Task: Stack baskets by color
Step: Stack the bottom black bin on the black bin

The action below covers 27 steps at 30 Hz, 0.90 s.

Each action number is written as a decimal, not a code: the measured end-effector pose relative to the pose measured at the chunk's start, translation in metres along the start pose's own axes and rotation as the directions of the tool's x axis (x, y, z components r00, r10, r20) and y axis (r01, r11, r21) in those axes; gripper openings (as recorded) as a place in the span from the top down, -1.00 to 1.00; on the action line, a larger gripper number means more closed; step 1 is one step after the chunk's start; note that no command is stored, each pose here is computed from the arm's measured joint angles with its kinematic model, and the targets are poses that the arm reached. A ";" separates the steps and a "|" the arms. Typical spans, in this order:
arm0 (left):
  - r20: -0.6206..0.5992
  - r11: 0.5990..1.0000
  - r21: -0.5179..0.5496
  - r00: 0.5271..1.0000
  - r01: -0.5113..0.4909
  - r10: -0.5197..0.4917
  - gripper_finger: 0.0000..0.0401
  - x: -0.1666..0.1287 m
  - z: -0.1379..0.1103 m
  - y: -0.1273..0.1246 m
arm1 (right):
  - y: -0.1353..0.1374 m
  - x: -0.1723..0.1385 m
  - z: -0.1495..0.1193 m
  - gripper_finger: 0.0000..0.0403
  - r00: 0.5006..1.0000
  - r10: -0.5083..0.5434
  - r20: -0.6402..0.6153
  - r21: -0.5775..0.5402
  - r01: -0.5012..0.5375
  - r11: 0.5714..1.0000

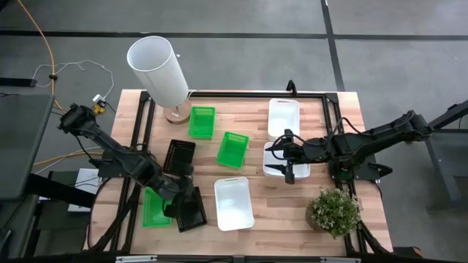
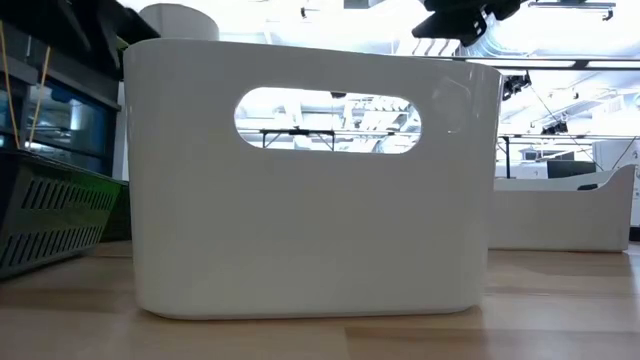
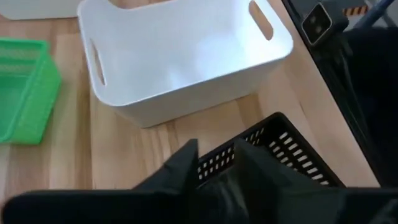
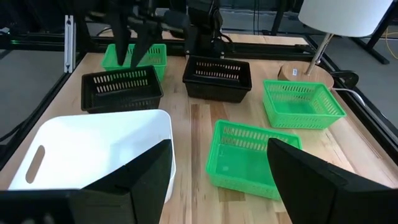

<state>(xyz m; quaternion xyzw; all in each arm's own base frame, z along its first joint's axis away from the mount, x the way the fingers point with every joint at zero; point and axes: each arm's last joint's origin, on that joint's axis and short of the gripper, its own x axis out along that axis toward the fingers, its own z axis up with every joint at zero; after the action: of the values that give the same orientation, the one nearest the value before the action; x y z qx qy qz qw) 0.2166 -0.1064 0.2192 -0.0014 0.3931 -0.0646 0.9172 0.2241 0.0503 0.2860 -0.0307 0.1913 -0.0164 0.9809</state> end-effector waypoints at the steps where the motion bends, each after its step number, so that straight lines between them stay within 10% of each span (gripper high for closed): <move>1: -0.013 1.000 0.018 1.000 0.007 -0.007 0.39 0.004 0.002 -0.002 | 0.000 0.000 0.000 -0.25 1.000 0.000 0.004 0.001 0.000 1.000; 9: -0.226 0.969 0.210 0.970 0.132 -0.084 -0.04 0.046 0.012 -0.012 | 0.000 0.000 0.001 -0.25 1.000 0.001 0.013 0.003 -0.001 1.000; 16: -0.312 0.899 0.419 0.950 0.126 0.012 -0.05 0.075 0.010 -0.004 | 0.000 0.000 0.001 -0.25 1.000 0.001 0.012 0.003 -0.001 1.000; 27: -0.416 0.878 0.449 0.909 0.166 0.040 0.05 0.094 -0.001 0.010 | 0.000 0.000 0.001 -0.25 1.000 0.000 0.007 0.002 0.000 1.000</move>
<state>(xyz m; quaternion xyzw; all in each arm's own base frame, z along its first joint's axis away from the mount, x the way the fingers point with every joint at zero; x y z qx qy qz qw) 0.2810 -0.1075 0.1499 0.2236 0.5496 -0.1880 0.7827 0.2244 0.0504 0.2866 -0.0296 0.1880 -0.0164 0.9816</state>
